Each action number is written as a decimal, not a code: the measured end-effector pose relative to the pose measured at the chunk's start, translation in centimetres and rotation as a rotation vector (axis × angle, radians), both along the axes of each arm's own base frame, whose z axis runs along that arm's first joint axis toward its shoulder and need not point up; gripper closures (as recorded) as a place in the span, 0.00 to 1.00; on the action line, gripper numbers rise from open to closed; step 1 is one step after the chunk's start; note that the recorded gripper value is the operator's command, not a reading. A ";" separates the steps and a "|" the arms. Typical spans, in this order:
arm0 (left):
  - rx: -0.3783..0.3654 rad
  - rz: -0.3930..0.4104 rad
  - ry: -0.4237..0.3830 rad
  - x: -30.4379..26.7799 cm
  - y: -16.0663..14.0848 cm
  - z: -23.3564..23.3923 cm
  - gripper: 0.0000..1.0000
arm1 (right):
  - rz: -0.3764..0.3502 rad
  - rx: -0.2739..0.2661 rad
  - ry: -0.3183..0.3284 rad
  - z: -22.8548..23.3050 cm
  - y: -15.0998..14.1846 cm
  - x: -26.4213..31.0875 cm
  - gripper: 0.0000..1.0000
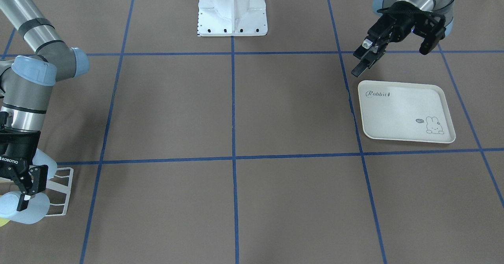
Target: Transfer IKEA cup to right arm and place on rack
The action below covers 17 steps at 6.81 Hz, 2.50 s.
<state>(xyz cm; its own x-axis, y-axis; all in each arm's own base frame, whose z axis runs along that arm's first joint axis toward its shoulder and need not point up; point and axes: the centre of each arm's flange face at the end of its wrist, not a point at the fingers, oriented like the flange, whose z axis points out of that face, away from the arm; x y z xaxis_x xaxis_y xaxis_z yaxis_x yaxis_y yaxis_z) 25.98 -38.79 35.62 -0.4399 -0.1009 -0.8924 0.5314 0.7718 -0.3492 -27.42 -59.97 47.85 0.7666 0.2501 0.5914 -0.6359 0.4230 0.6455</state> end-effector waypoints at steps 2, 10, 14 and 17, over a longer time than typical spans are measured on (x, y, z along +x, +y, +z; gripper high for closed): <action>0.027 0.010 -0.073 -2.1 -1.2 -0.9 0.00 | -0.068 -0.019 -0.066 -2.0 -1.2 3.3 0.00; 0.357 -0.085 -1.052 -16.0 -9.7 3.9 0.00 | -0.587 -0.389 0.053 -1.1 -3.7 30.4 0.00; 0.447 0.103 -1.263 -22.5 -9.3 13.0 0.00 | -0.761 -0.526 -0.114 0.5 -0.7 31.1 0.00; 0.393 0.141 -1.277 -23.5 -8.8 17.9 0.00 | -0.764 -0.537 -0.119 4.6 1.9 31.2 0.00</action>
